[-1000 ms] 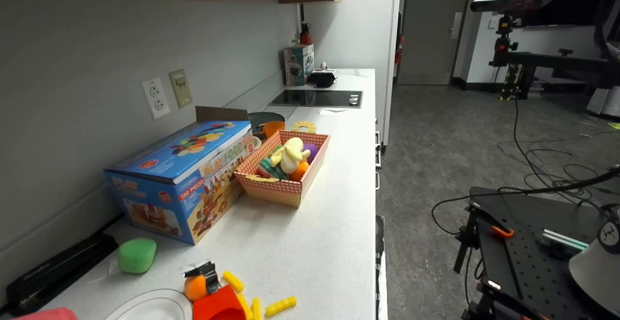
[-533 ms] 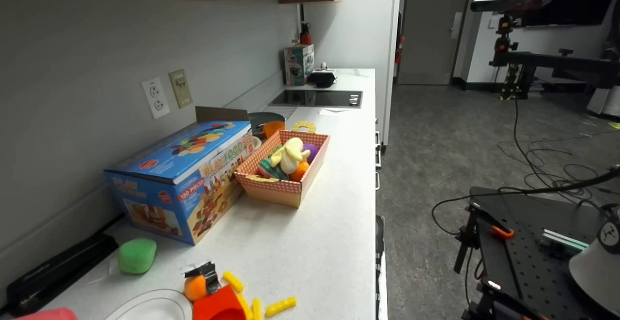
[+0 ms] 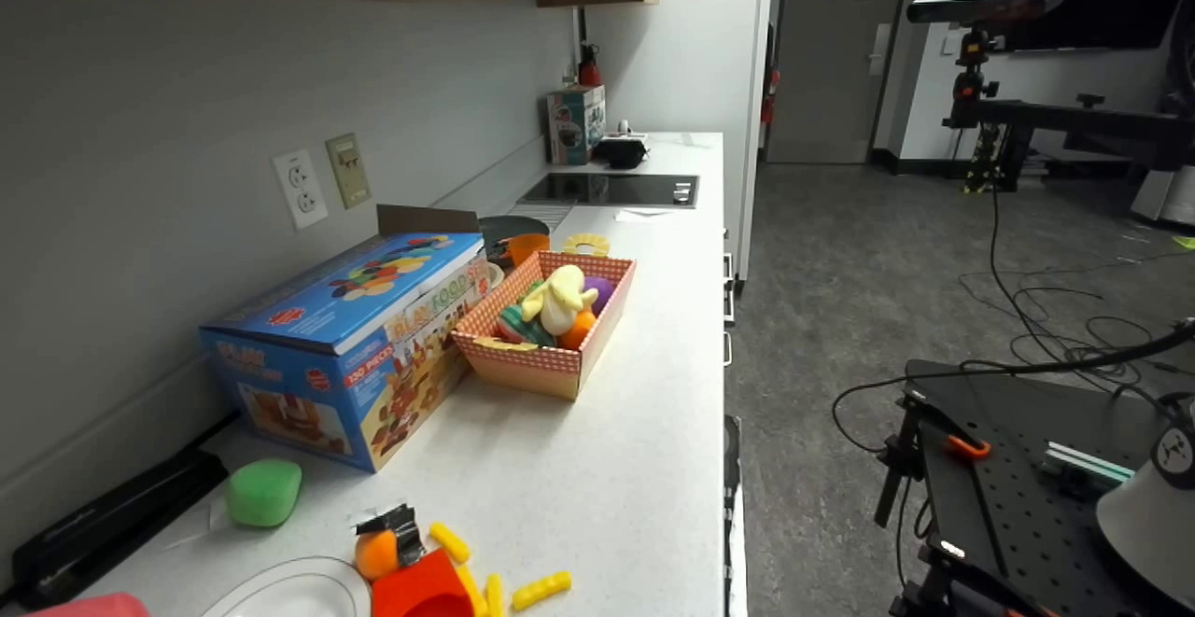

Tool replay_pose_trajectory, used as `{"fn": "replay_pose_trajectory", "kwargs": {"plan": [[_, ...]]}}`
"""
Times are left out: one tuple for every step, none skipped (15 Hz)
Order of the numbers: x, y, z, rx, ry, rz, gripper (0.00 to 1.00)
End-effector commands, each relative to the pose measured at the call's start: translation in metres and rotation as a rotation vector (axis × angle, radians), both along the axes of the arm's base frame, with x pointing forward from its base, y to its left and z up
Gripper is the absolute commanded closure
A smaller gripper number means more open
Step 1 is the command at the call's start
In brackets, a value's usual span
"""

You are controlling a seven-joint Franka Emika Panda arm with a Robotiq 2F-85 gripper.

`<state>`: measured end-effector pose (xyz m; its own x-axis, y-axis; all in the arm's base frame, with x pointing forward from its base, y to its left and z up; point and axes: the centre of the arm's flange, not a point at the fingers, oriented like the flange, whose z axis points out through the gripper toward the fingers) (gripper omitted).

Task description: Close the overhead cabinet door

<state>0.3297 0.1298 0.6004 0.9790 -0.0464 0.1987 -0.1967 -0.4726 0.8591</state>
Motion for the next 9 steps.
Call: {"fn": "replay_pose_trajectory", "kwargs": {"plan": [[0.000, 0.000, 0.000, 0.000, 0.000, 0.000, 0.00], [-0.001, 0.003, 0.003, 0.028, 0.020, 0.021, 0.00], [-0.004, 0.008, 0.011, 0.058, 0.011, 0.029, 0.00], [-0.009, 0.010, 0.022, 0.099, -0.013, 0.034, 0.00], [-0.014, 0.014, 0.032, 0.123, -0.028, 0.042, 0.00], [-0.020, 0.018, 0.044, 0.154, -0.044, 0.051, 0.00], [-0.028, 0.022, 0.060, 0.187, -0.069, 0.061, 0.00], [-0.035, 0.024, 0.073, 0.200, -0.101, 0.068, 0.00], [-0.040, 0.024, 0.087, 0.212, -0.142, 0.076, 0.00]]}}
